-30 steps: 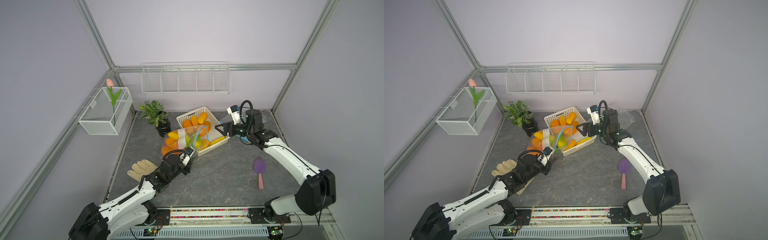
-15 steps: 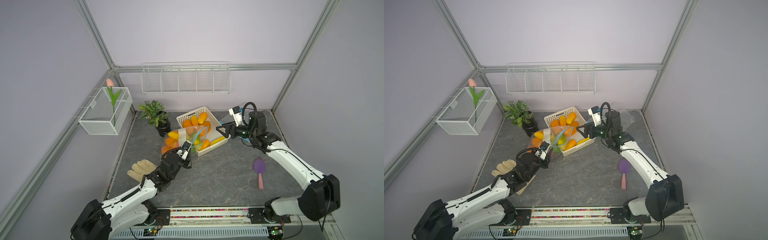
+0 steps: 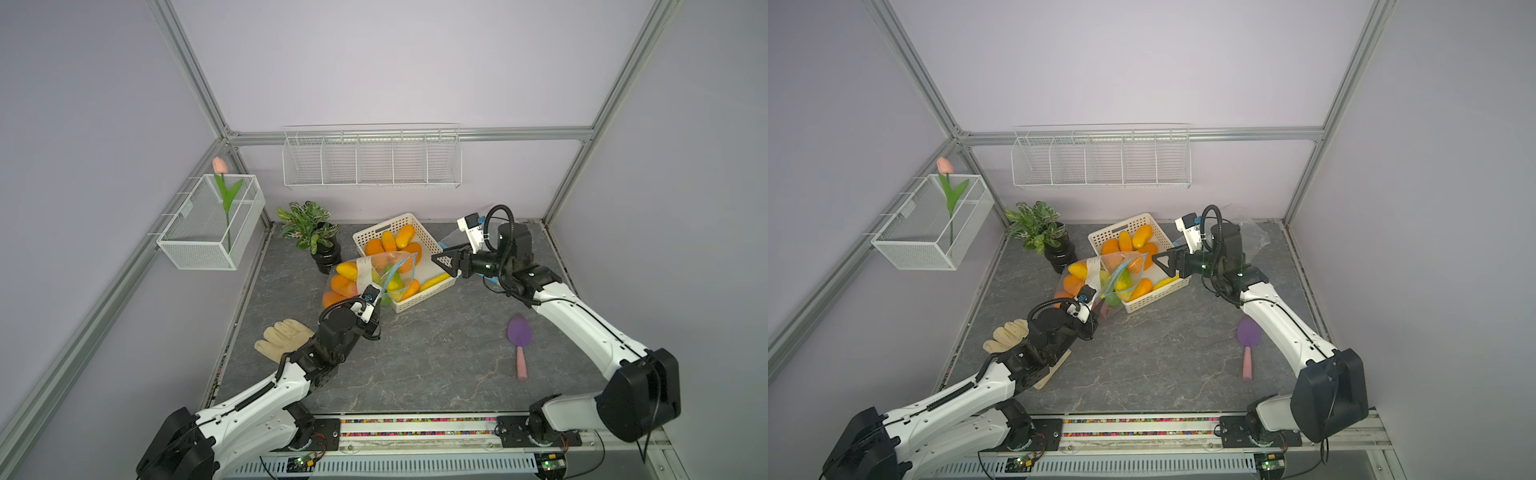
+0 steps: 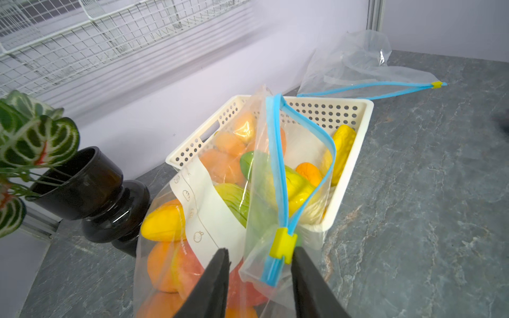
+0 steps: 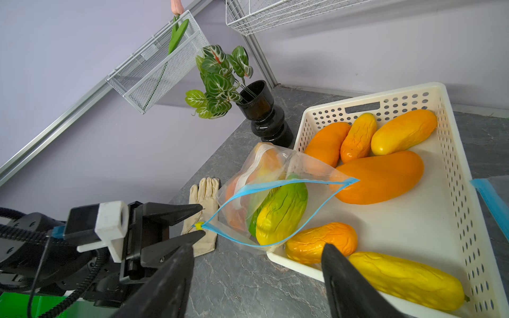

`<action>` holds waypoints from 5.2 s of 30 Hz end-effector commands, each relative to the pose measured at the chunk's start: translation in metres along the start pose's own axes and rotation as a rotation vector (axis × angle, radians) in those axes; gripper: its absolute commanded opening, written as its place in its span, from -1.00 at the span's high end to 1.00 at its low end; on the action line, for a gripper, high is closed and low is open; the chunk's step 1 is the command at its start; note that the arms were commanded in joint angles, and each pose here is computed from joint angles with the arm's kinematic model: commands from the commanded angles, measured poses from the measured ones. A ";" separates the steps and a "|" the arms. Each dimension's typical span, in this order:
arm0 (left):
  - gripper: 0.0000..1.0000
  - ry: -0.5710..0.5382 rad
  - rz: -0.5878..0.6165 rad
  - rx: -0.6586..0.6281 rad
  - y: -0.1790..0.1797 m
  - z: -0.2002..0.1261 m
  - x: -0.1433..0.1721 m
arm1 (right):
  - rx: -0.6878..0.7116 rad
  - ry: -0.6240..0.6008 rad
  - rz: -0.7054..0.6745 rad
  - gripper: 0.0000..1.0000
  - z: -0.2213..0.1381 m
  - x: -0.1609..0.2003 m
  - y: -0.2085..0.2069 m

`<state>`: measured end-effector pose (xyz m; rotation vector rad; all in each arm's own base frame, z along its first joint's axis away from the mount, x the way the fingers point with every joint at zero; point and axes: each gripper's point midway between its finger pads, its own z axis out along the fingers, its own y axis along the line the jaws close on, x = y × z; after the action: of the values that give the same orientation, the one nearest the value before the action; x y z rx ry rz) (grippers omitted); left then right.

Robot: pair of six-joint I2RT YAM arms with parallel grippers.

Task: Place the mango in a zip-top bag and seal the zipper
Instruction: Pick up the zipper food storage bag at the center of the board, then zip the zipper on the zipper food storage bag.

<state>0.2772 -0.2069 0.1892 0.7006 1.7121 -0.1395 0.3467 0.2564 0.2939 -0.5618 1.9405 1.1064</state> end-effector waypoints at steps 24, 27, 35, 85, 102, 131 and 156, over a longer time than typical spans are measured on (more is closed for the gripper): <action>0.62 -0.046 -0.019 0.088 0.002 0.037 -0.018 | -0.072 -0.014 -0.063 -0.53 -0.007 0.005 0.013; 0.97 -0.076 -0.034 0.087 0.004 0.035 -0.026 | -0.081 -0.012 -0.070 -0.52 -0.005 0.006 0.012; 1.00 -0.124 -0.074 0.085 0.014 0.022 -0.049 | -0.034 -0.045 -0.210 -0.51 -0.003 0.002 0.008; 1.00 -0.172 0.094 0.468 0.018 -0.039 -0.150 | -0.655 0.090 -0.952 0.39 0.070 0.007 0.168; 1.00 -0.192 0.112 0.357 0.034 -0.047 -0.149 | -0.611 0.062 -0.891 0.70 0.071 -0.003 0.156; 1.00 -0.209 0.113 0.344 0.035 -0.046 -0.149 | -0.637 0.078 -0.823 0.69 0.074 -0.007 0.162; 1.00 -0.240 -0.013 -0.242 0.139 -0.077 -0.153 | -0.110 0.070 -0.524 0.69 0.053 -0.039 0.010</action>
<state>0.2944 -0.1448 0.3648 0.6324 1.5237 -0.1175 0.3654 0.3304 0.3130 -1.2521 1.5727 0.9336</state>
